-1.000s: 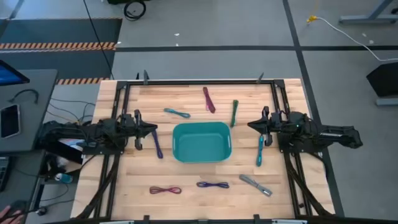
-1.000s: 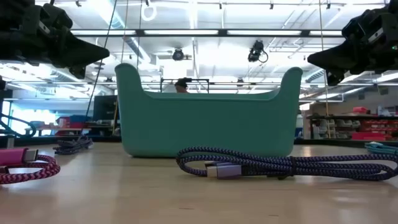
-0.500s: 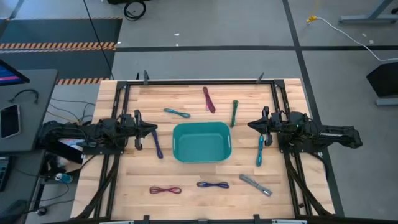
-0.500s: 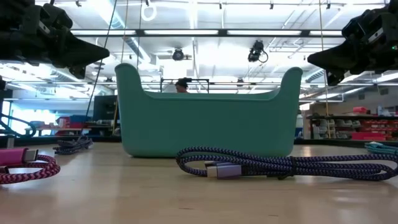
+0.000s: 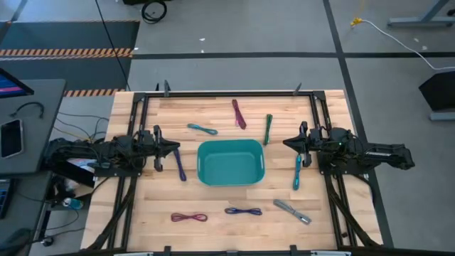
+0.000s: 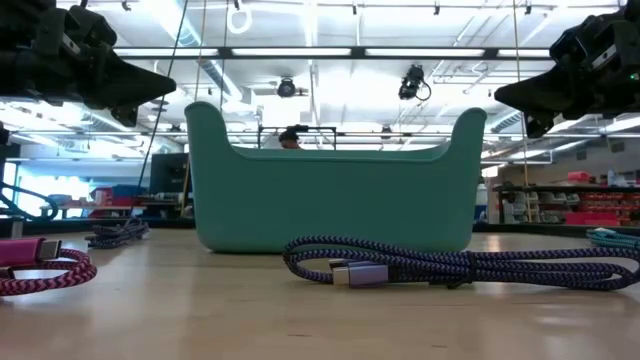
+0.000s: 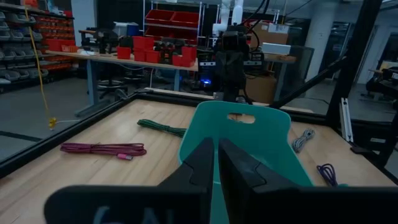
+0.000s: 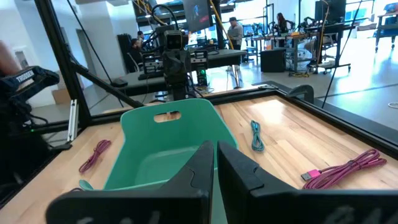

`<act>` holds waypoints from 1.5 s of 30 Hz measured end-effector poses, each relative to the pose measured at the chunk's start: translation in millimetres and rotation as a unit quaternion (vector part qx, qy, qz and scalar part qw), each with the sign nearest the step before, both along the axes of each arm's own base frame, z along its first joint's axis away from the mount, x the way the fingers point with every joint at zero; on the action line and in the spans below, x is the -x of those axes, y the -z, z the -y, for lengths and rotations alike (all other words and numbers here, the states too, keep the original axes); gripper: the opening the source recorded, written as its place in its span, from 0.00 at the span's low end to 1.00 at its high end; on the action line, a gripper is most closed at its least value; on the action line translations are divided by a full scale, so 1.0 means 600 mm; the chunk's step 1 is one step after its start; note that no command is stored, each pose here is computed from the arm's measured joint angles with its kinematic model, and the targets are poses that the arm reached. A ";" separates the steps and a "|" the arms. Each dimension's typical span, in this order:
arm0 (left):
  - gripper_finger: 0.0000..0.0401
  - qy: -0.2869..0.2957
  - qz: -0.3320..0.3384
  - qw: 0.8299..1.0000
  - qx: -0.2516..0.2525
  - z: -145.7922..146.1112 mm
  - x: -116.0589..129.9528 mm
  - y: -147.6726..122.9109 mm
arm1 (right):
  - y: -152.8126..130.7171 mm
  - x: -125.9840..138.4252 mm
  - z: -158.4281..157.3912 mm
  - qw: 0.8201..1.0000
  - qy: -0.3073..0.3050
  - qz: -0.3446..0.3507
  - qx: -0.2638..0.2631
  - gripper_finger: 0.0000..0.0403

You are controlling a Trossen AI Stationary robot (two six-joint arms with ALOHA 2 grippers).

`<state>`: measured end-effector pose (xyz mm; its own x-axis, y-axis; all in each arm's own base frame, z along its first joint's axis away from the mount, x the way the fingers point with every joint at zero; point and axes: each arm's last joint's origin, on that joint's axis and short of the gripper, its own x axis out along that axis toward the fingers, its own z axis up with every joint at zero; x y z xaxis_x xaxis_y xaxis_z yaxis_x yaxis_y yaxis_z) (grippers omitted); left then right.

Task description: Pick and place USB-C Cables

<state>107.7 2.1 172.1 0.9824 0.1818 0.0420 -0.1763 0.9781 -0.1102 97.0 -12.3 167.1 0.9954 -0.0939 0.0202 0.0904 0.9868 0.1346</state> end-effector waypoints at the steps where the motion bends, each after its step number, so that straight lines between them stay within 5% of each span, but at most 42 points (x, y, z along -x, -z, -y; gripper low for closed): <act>1: 0.07 0.000 0.000 1.000 0.000 0.000 0.000 0.000 | 0.000 0.000 0.000 1.000 0.000 0.000 0.000 0.07; 19: 0.07 0.000 0.012 1.000 0.011 0.000 0.000 -0.003 | 0.000 0.000 0.000 1.000 0.000 0.000 0.000 0.07; 25: 0.07 0.008 0.050 0.992 0.116 0.000 0.001 -0.009 | 0.000 0.000 0.000 1.000 0.000 0.000 0.000 0.07; 33: 0.07 -0.010 0.191 0.931 0.310 -0.006 0.008 -0.038 | -0.001 0.000 0.000 1.000 0.000 0.004 0.000 0.07; 36: 0.07 -0.015 0.245 0.910 0.335 -0.009 0.013 -0.052 | -0.012 0.001 0.000 0.999 0.001 0.038 0.005 0.07; 40: 0.07 -0.025 0.268 0.914 0.305 -0.010 0.018 -0.060 | -0.045 0.008 0.001 0.989 0.017 0.145 -0.022 0.07; 45: 0.07 -0.023 0.275 0.911 0.305 -0.010 0.019 -0.063 | -0.087 0.028 -0.001 0.954 -0.001 0.293 -0.064 0.07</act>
<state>96.5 8.0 209.7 0.8336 0.3775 0.4033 0.0304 0.6977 -0.7158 80.3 -11.8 219.4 0.8174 -0.1310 0.5609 -0.0393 0.9588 0.2812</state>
